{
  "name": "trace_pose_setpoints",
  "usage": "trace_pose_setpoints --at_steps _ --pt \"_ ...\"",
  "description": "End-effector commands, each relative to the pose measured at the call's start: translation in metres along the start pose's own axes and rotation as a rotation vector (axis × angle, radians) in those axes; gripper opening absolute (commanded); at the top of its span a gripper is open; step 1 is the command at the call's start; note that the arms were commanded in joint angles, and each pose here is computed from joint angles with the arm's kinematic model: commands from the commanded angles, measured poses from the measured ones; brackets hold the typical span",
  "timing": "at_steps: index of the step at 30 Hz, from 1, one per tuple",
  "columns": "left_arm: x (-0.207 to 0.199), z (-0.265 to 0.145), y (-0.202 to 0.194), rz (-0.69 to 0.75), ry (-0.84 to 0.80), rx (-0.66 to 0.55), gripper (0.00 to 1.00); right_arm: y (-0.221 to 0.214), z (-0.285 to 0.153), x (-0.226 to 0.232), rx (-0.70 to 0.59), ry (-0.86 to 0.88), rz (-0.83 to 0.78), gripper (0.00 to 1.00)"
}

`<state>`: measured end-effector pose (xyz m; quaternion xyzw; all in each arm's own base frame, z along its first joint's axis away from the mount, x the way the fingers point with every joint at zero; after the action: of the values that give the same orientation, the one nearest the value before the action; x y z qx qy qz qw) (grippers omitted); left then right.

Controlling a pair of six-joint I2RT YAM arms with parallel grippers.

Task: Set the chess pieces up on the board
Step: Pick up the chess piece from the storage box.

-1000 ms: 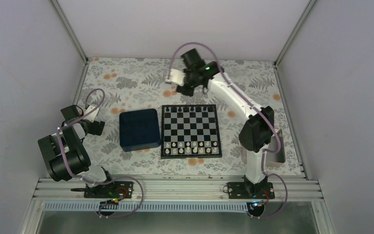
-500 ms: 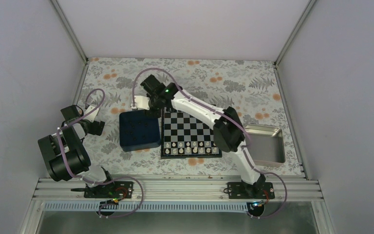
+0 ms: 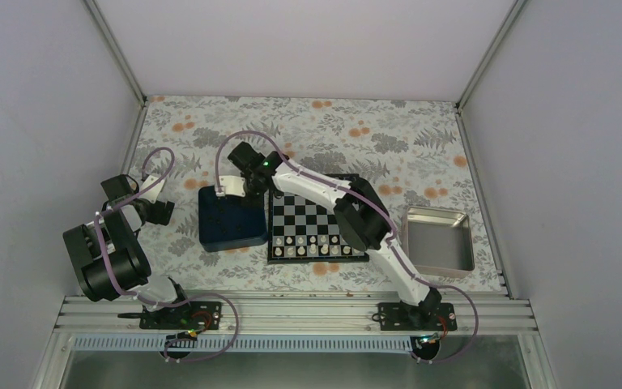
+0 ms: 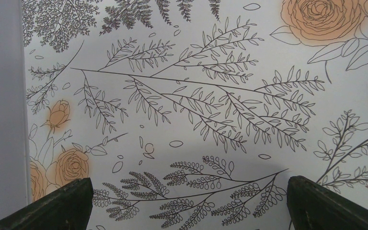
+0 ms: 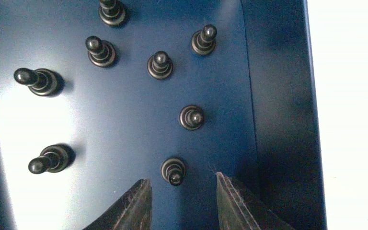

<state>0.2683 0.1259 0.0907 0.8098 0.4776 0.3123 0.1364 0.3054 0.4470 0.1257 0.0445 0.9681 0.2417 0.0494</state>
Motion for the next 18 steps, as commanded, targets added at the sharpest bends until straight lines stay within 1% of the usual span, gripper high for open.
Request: trace_pose_setpoints --at_steps 1,8,13,14,18 --pt "-0.007 0.002 -0.007 0.0 -0.043 0.008 1.0 0.008 0.008 -0.002 -0.031 -0.017 -0.001 0.36" --pt "-0.008 0.002 -0.008 0.0 -0.051 0.009 1.0 0.003 0.02 -0.002 -0.013 -0.005 -0.005 0.36" --pt "-0.009 0.003 -0.007 0.001 -0.059 0.006 1.0 0.001 0.025 -0.001 -0.001 0.002 -0.003 0.3" --pt "-0.009 0.002 -0.007 0.001 -0.059 0.006 1.0 0.001 0.025 -0.001 0.0 0.003 -0.003 0.28" --pt "-0.008 0.002 -0.007 0.0 -0.06 0.005 1.0 0.003 0.021 -0.002 -0.003 0.005 0.002 0.11"
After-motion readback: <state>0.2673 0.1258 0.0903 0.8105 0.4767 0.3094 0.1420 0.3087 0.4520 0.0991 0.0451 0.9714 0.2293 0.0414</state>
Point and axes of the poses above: each gripper's point midway between its finger pads, its own z axis out along the fingers, its own x axis along the line the jaws close on, y = z × x, the point moved 8 cm from there along -z, back along the fingers, and after that the axes turned 12 degrees about z, right-handed, at the moved point
